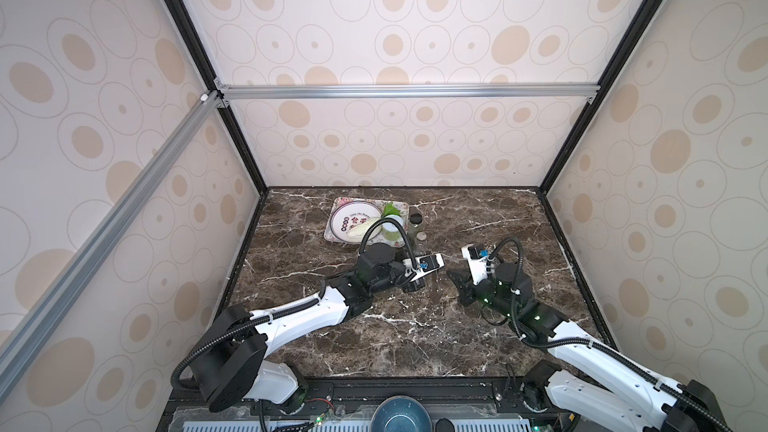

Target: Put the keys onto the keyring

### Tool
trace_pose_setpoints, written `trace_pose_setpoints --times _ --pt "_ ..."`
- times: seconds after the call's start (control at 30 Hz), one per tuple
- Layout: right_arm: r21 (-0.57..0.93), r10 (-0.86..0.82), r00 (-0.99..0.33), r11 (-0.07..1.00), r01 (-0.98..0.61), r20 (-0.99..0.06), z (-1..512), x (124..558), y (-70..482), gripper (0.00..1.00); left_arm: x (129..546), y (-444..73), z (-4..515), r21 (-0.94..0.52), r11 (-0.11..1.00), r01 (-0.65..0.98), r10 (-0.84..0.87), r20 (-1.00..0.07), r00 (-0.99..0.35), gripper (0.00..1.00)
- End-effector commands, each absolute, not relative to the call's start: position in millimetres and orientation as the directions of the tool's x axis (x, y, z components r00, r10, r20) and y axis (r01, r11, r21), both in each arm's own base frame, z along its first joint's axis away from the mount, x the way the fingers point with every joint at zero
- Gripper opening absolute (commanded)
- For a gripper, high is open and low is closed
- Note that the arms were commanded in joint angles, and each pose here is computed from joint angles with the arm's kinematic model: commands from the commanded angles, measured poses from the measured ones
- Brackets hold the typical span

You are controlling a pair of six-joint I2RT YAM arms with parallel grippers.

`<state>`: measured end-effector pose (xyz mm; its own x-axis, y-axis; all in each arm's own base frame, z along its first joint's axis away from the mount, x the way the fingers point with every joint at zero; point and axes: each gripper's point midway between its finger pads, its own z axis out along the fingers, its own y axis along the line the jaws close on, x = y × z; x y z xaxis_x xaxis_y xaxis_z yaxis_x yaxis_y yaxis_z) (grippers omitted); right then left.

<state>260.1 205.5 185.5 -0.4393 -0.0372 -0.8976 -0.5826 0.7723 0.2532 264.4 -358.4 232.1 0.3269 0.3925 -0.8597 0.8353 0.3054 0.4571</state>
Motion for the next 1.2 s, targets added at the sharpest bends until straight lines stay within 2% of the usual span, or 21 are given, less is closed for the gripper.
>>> trace_pose_setpoints --times 0.0,0.37,0.7,0.83,1.0,1.17 --pt "0.255 -0.061 -0.431 0.728 -0.636 -0.9 186 252 216 0.17 262 -363 251 0.484 0.299 0.823 0.354 -0.857 0.375 0.0" --pt "0.242 -0.087 -0.407 0.686 -0.687 -0.909 189 246 230 0.23 252 -371 254 0.459 0.243 0.854 0.308 -0.872 0.381 0.0" --pt "0.23 -0.089 -0.393 0.685 -0.692 -0.915 188 246 232 0.24 224 -378 261 0.438 0.112 0.892 0.224 -0.886 0.406 0.0" --pt "0.211 -0.096 -0.365 0.668 -0.713 -0.926 190 241 236 0.26 221 -380 265 0.43 0.105 0.897 0.196 -0.893 0.405 0.0" --pt "0.166 -0.12 -0.327 0.67 -0.723 -0.938 191 237 238 0.32 222 -380 265 0.426 0.113 0.897 0.196 -0.895 0.4 0.0" --pt "0.144 -0.132 -0.315 0.683 -0.716 -0.94 190 237 237 0.31 223 -379 266 0.43 0.119 0.895 0.196 -0.894 0.403 0.0"
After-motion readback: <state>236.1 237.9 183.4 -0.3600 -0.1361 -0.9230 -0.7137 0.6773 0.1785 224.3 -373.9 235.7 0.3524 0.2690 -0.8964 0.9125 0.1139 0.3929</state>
